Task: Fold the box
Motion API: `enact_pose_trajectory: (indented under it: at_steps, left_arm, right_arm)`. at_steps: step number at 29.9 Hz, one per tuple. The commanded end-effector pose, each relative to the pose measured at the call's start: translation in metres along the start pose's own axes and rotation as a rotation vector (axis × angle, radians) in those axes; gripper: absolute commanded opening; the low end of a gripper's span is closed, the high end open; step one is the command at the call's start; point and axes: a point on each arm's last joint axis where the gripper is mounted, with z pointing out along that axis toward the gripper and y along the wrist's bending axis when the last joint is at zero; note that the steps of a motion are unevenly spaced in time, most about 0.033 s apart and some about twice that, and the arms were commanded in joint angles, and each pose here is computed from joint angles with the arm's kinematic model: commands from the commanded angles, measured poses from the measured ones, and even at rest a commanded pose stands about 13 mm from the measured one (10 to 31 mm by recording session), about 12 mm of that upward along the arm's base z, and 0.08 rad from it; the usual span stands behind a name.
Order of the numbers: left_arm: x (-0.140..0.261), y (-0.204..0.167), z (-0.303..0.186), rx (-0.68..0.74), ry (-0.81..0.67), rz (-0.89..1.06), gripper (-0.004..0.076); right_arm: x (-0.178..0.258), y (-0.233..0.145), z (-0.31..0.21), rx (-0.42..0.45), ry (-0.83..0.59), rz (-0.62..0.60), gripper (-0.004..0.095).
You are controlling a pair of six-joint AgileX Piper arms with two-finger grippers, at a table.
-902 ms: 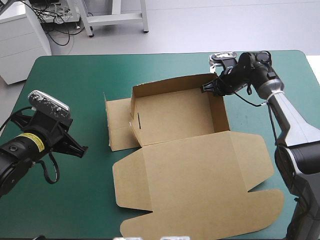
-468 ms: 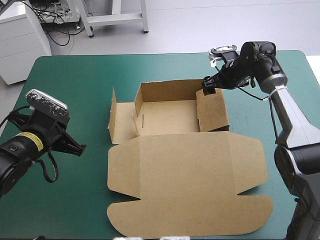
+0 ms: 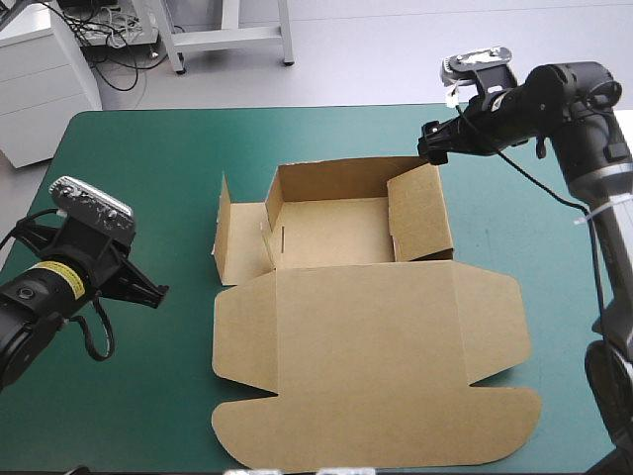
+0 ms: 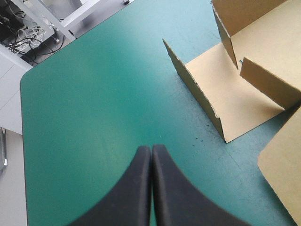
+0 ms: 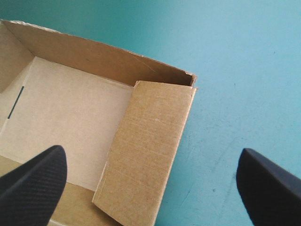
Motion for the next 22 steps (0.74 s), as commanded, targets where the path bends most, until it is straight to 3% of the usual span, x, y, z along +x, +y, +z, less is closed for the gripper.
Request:
enact_pose_trajectory:
  at_steps: [1,7,14,22]
  left_arm:
    - [-0.007,0.006,-0.007,-0.034,-0.073,-0.005,-0.0009]
    - [-0.007,0.006,-0.007,-0.041,-0.074,0.012,-0.0009]
    - [-0.008,0.006,-0.008,-0.038,-0.084,0.008,-0.0009]
    - [-0.008,0.006,-0.007,-0.033,-0.078,0.005,-0.0009]
  right_arm:
    - [0.004,0.004,-0.049,0.036,-0.095,-0.016,0.0899]
    - [0.02,-0.001,-0.028,0.066,0.004,-0.007,0.0898]
    - [0.033,-0.008,0.042,0.028,0.188,0.032,0.0898]
    - [0.035,-0.018,0.11,0.025,0.286,0.087,0.0897]
